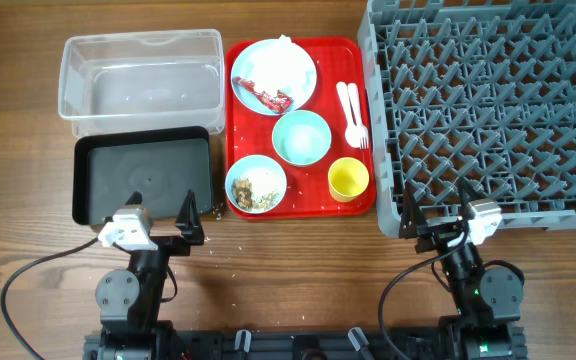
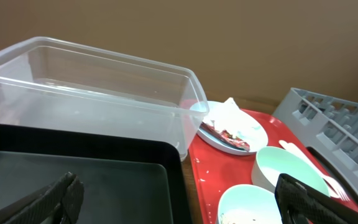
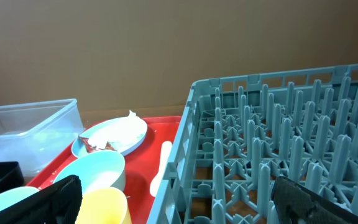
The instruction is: Sort waste into correct bins and load items into the dishwasher rack
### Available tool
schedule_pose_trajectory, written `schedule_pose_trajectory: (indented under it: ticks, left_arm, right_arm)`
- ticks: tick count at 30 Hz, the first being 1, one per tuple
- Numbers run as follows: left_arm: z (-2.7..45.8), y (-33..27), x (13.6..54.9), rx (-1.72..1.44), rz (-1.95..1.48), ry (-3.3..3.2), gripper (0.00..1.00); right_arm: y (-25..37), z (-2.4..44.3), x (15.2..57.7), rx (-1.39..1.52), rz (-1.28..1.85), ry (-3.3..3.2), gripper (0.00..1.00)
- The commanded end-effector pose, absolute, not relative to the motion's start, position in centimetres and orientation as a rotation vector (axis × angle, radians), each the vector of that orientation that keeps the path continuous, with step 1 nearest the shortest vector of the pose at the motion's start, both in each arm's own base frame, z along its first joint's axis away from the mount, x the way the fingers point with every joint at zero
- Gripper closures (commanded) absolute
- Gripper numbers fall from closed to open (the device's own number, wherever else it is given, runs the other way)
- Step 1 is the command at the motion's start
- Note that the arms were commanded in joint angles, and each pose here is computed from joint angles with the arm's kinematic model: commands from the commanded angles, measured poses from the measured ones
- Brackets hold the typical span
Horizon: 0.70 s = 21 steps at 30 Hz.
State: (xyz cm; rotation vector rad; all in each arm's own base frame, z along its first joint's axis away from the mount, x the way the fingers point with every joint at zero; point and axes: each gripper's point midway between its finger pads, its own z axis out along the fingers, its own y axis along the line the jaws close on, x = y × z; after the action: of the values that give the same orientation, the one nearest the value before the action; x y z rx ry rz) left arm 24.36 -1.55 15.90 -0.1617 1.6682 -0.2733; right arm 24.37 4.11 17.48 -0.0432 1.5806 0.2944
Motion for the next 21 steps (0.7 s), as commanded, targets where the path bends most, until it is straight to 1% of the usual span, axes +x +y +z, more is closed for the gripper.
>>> schedule_pose_trajectory:
  ticks: [1, 5, 7, 9, 11, 16, 19, 21]
  left_arm:
    - [15.7, -1.5, 24.4, -0.151, -0.264, 1.668, 0.00]
    - [16.2, -3.1, 24.2, -0.076, -0.341, 1.657, 0.00]
    - [17.4, -4.2, 24.0, -0.021, -0.389, 1.614, 0.00]
    - [18.8, -4.7, 23.9, 0.013, -0.410, 1.566, 0.00]
    - [20.8, -4.9, 23.5, 0.033, -0.416, 1.524, 0.00]
    - [25.8, -5.6, 22.9, 0.079, -0.447, 1.484, 0.00]
    - [29.5, -6.9, 23.7, 0.137, -0.506, 1.513, 0.00]
    - [31.1, -7.5, 25.3, 0.144, -0.539, 1.590, 0.00]
  right_arm:
    - [5.3, 17.9, 24.1, -0.059, 0.388, 1.567, 0.00]
    - [7.5, 18.4, 23.2, -0.195, 0.466, 1.544, 0.00]
    - [8.2, 19.6, 22.7, -0.261, 0.479, 1.512, 0.00]
    - [8.3, 21.3, 22.3, -0.274, 0.475, 1.476, 0.00]
    - [8.4, 24.5, 21.6, -0.315, 0.443, 1.411, 0.01]
    - [8.5, 30.0, 20.8, -0.387, 0.367, 1.386, 0.00]
    - [8.9, 32.5, 21.2, -0.415, 0.387, 1.443, 0.00]
    - [9.3, 33.6, 21.8, -0.431, 0.416, 1.486, 0.00]
